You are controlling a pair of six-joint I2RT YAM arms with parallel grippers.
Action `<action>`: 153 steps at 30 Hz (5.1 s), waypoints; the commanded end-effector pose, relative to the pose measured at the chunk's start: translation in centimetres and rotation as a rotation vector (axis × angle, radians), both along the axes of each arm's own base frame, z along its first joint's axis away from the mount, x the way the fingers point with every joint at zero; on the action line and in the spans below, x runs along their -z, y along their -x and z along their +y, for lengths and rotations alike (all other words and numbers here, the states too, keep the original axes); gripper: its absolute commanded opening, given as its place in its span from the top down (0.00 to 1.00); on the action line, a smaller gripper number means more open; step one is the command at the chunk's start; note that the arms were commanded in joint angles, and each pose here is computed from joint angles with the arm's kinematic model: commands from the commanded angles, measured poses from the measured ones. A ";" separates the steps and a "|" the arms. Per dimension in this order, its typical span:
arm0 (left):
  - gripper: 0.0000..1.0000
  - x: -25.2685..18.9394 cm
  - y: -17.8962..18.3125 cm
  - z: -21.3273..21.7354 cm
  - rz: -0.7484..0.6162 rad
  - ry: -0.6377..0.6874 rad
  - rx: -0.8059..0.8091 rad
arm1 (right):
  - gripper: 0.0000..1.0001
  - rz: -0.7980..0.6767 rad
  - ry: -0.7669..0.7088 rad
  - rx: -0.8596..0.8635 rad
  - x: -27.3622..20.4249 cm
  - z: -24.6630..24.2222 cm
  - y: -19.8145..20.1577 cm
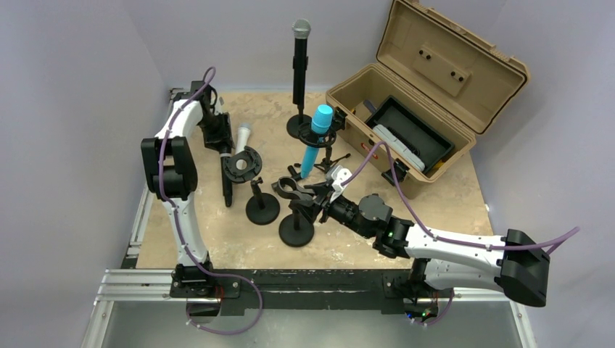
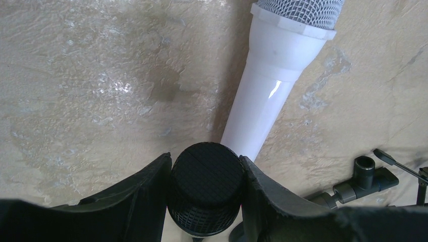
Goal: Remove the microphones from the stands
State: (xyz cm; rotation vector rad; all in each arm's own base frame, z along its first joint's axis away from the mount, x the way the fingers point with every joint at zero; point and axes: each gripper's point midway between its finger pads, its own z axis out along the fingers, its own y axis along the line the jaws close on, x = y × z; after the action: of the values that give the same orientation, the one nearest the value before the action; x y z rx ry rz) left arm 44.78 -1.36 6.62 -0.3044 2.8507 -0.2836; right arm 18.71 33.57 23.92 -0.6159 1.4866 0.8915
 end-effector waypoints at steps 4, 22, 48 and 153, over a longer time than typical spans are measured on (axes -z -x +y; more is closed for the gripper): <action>0.55 -1.4 -1.1 -0.5 -0.041 0.036 -0.006 | 0.55 0.022 -0.060 0.044 -2.4 -0.2 -0.4; 0.34 -1.4 -0.8 -0.8 -0.040 0.045 -0.002 | 0.27 0.089 -0.111 0.048 -5.4 -0.9 0.1; 0.27 -5.1 -0.2 -1.5 -0.134 0.077 0.010 | 0.25 0.262 0.035 0.199 0.7 -0.4 -2.1; 1.00 -39.6 13.2 -32.2 -1.192 0.139 0.582 | 0.10 0.118 -0.306 0.559 -11.6 -16.3 -7.5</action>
State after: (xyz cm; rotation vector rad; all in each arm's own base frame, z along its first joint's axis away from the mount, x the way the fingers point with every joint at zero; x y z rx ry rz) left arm 31.94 -33.49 41.12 0.5401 1.7936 -0.4868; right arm 26.08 17.39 34.93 0.0857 1.5100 0.6974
